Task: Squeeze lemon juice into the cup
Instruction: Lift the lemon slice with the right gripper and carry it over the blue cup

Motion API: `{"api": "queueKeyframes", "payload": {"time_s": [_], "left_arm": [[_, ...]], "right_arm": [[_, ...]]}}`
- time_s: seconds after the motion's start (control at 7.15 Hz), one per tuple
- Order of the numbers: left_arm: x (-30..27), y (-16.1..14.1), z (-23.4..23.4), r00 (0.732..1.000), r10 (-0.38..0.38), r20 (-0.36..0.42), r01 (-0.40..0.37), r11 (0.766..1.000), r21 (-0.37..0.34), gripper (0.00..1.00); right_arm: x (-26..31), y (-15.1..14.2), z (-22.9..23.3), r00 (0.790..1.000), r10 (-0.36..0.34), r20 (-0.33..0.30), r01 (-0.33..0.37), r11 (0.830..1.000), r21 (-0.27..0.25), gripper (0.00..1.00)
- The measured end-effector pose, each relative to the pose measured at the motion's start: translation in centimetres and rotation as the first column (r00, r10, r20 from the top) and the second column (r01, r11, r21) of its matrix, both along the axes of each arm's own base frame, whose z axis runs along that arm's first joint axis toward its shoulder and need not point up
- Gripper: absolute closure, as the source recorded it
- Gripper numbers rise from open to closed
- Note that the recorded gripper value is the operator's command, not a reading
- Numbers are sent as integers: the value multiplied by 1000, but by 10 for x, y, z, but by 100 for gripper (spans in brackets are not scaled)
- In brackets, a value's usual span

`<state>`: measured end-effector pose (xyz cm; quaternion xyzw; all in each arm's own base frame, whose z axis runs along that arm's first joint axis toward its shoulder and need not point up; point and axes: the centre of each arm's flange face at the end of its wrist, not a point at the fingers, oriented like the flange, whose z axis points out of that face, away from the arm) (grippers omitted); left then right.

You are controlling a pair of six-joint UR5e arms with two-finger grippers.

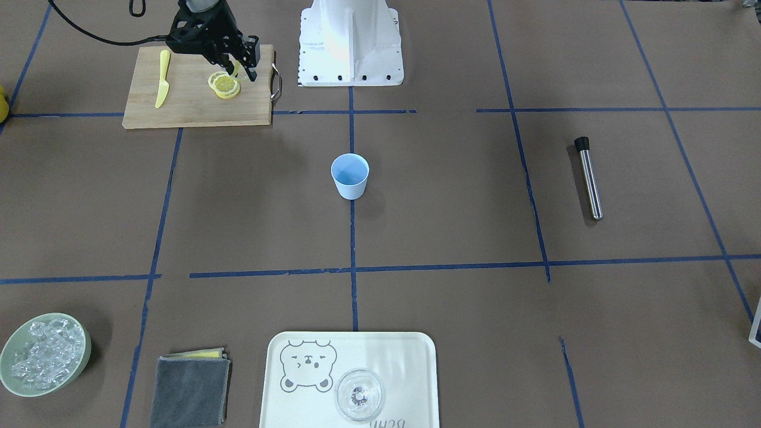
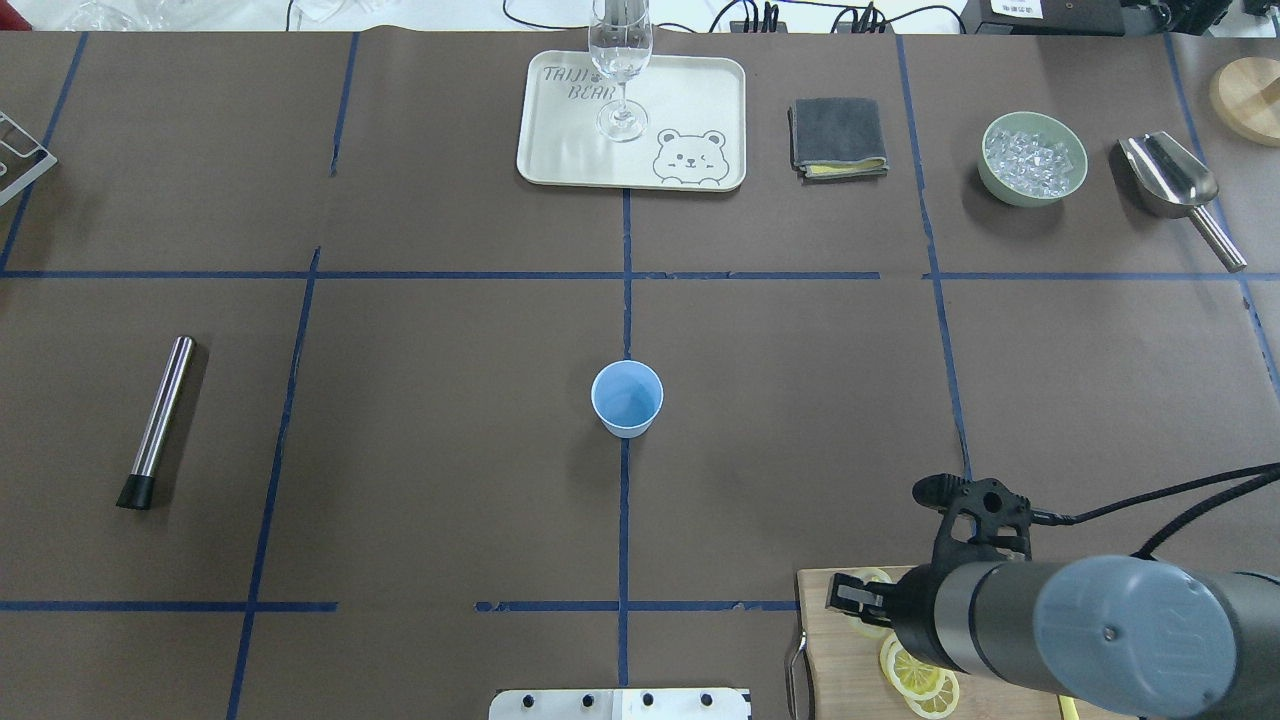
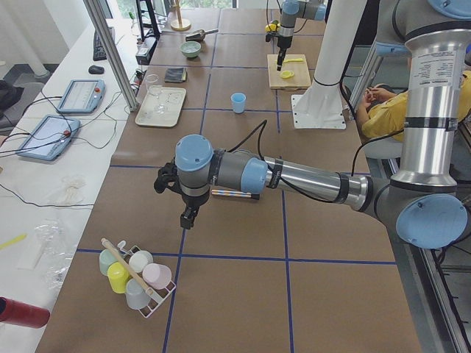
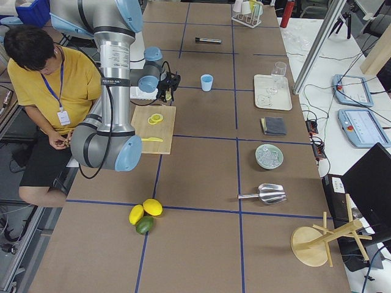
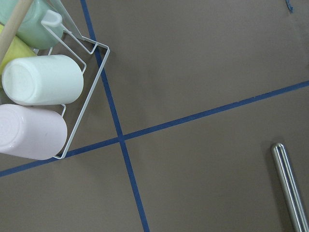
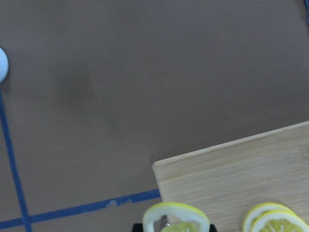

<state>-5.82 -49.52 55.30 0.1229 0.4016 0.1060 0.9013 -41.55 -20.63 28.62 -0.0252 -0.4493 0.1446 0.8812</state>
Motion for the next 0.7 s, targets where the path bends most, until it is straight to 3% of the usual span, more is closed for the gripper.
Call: {"api": "queueKeyframes", "payload": {"time_s": [0.28, 0.7], "left_arm": [[0, 0, 0, 1000, 0, 0, 0, 1000, 0, 0], [0, 0, -2, 1000, 0, -1, 0, 1000, 3, 0]], "right_arm": [[-41, -61, -66, 999, 52, 0, -52, 998, -48, 51], [-80, -149, -132, 991, 137, 5, -137, 989, -62, 50]]}}
